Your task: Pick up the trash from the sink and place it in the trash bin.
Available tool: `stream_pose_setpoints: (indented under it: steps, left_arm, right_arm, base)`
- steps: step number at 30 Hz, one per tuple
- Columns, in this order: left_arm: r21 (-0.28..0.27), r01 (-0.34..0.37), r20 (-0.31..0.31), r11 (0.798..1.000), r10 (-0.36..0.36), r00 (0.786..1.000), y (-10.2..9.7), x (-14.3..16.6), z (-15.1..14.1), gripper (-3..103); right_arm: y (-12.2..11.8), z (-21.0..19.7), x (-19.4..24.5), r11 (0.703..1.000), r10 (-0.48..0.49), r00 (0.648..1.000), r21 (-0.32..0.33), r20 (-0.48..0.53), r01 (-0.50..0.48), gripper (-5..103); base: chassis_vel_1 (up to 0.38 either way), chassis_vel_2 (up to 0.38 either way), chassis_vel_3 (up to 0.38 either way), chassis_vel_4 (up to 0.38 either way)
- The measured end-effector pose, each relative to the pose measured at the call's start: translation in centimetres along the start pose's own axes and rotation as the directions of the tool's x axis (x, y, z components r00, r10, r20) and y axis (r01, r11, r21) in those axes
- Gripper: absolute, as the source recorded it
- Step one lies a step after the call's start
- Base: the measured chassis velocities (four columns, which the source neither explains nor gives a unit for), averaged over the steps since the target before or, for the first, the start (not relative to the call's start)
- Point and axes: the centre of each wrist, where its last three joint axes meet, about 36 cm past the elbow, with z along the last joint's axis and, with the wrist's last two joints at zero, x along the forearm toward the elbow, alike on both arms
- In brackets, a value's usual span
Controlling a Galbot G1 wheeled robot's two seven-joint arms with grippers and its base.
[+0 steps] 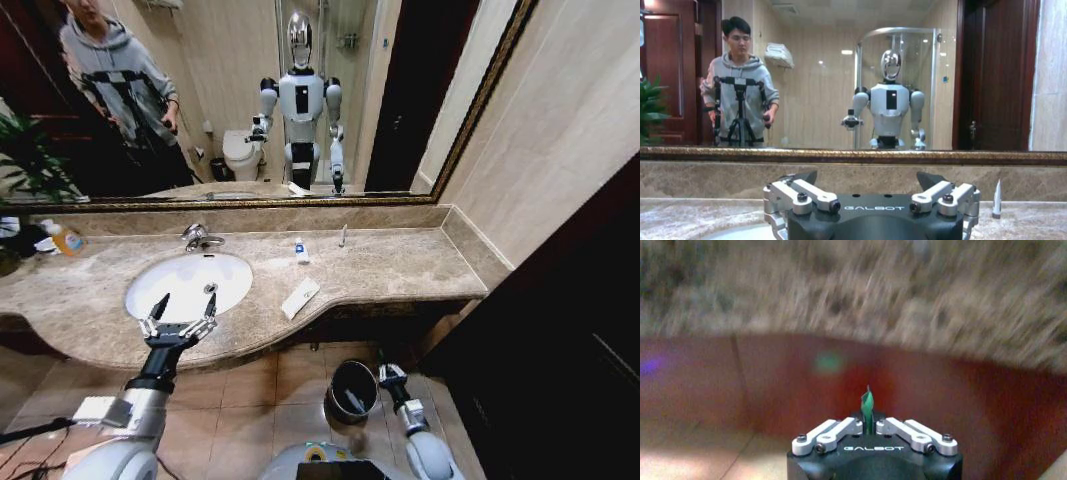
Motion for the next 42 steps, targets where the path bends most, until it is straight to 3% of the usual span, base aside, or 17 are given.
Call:
stream_pose_setpoints:
  steps: [9, 18, 24, 25, 28, 33, 36, 38, 42]
  left_arm:
    - [0.000, 0.000, 0.000, 1.000, 0.000, 1.000, 0.0, 0.0, 0.0, 100]
    - [0.000, 0.000, 0.000, 1.000, 0.000, 1.000, 0.0, 0.0, 0.0, 100]
    - [0.000, 0.000, 0.000, 1.000, 0.000, 1.000, 0.0, 0.0, 0.0, 100]
    - [0.000, 0.000, 0.000, 1.000, 0.000, 1.000, 0.0, 0.0, 0.0, 100]
    - [0.000, 0.000, 0.000, 1.000, 0.000, 1.000, 0.0, 0.0, 0.0, 100]
    - [0.000, 0.000, 0.000, 1.000, 0.000, 1.000, 0.0, 0.0, 0.0, 100]
    - [0.000, 0.000, 0.000, 1.000, 0.000, 1.000, 0.0, 0.0, 0.0, 100]
    - [0.000, 0.000, 0.000, 1.000, 0.000, 1.000, 0.0, 0.0, 0.0, 100]
    - [0.000, 0.000, 0.000, 1.000, 0.000, 1.000, 0.0, 0.0, 0.0, 100]
  right_arm:
    - [1.6, 5.1, -3.5, 0.999, -0.043, 0.986, -0.010, -0.161, 0.042, 5]
    - [3.5, 7.1, -6.0, 0.997, -0.078, 0.968, -0.026, -0.239, 0.074, 3]
    - [3.9, 7.5, -6.6, 0.997, -0.082, 0.962, -0.031, -0.260, 0.077, 27]
    - [3.9, 7.6, -6.6, 0.997, -0.082, 0.962, -0.032, -0.261, 0.076, 27]
    - [3.9, 8.0, -6.5, 0.997, -0.080, 0.960, -0.034, -0.269, 0.074, 43]
    - [3.8, 8.5, -6.0, 0.997, -0.079, 0.959, -0.033, -0.271, 0.073, 54]
    - [4.0, 8.8, -5.3, 0.997, -0.079, 0.960, -0.036, -0.270, 0.072, 71]
    - [4.1, 8.8, -5.2, 0.997, -0.079, 0.960, -0.036, -0.269, 0.072, 71]
    - [4.3, 8.9, -4.5, 0.997, -0.080, 0.961, -0.039, -0.264, 0.072, 92]
  base:
    - [0.000, 0.000, 0.000, 0.000]
    - [0.000, 0.000, 0.000, 0.000]
    - [0.000, 0.000, 0.000, 0.000]
    - [0.000, 0.000, 0.000, 0.000]
    - [0.000, 0.000, 0.000, 0.000]
    - [0.000, 0.000, 0.000, 0.000]
    - [0.000, 0.000, 0.000, 0.000]
    - [0.000, 0.000, 0.000, 0.000]
    - [0.000, 0.000, 0.000, 0.000]
